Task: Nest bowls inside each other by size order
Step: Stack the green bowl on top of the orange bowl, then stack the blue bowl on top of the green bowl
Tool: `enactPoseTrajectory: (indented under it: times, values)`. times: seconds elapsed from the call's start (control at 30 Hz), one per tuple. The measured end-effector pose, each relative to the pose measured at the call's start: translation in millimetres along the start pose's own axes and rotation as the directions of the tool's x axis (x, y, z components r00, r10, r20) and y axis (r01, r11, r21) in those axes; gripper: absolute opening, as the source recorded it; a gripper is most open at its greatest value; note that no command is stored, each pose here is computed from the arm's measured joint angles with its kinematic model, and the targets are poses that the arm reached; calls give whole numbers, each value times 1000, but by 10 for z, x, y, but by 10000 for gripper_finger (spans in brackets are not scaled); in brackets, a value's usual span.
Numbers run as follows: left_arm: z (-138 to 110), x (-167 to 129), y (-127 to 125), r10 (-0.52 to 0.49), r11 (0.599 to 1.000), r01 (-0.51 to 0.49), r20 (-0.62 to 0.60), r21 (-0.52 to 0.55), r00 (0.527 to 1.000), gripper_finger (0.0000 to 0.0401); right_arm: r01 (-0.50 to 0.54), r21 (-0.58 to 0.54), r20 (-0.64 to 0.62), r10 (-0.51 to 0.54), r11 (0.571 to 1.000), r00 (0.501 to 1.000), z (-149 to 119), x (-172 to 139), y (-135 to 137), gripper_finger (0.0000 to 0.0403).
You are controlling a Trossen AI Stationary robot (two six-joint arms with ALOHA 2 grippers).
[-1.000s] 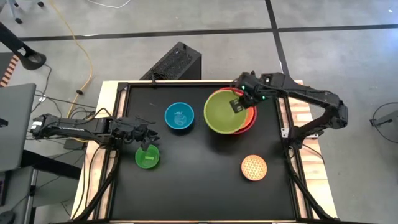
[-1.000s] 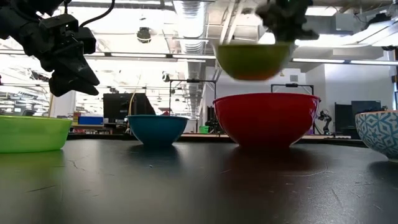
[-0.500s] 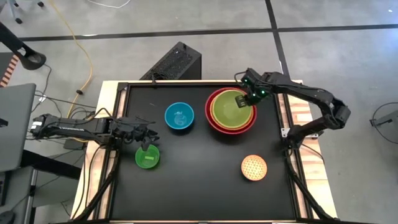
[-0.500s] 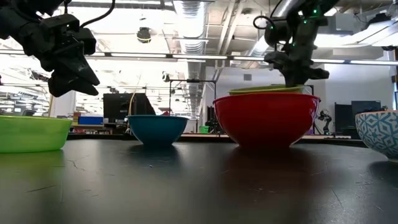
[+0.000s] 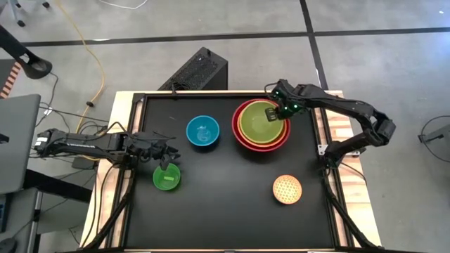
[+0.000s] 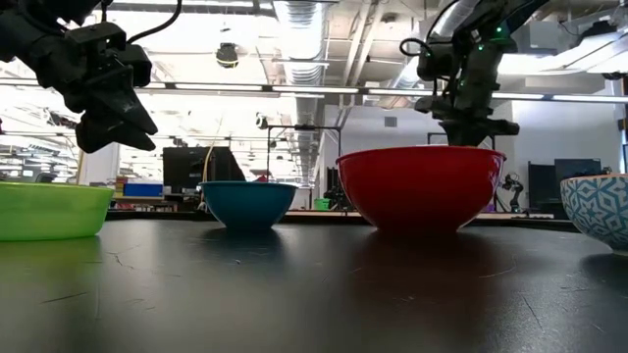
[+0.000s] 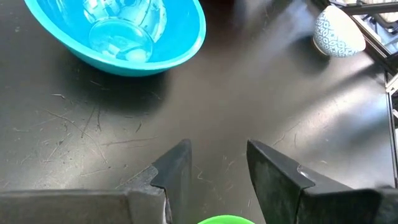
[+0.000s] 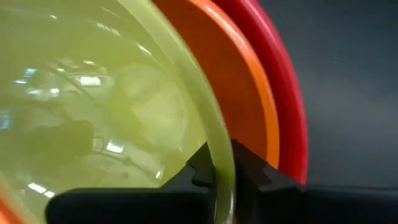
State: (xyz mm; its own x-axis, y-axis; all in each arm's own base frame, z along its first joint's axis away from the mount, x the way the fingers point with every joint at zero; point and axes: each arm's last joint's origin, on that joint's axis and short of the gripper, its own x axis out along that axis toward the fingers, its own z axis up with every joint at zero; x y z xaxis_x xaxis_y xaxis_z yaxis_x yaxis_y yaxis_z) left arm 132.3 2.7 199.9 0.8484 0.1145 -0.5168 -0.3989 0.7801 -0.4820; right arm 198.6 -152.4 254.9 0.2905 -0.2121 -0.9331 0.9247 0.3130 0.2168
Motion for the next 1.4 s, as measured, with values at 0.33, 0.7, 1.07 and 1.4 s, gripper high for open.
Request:
enactPoseTrajectory:
  times: [0.33,0.7,1.07,1.4]
  values:
    - [1,-1,-1,-2,1000,2,-1,0,1000,144,12,10,6,-12,1000,1000,1,-2,-3,107]
    - [-1,0,-2,-6,1000,6,-4,14,1000,144,3,-23,15,-3,1000,1000,103,-322,75,113]
    - [-1,0,-2,-6,999,6,-5,35,1000,144,95,-52,91,-90,994,992,124,-534,158,74]
    - [-1,-1,-2,-7,999,7,-5,32,1000,144,-54,-185,166,85,981,982,-44,-528,609,17]
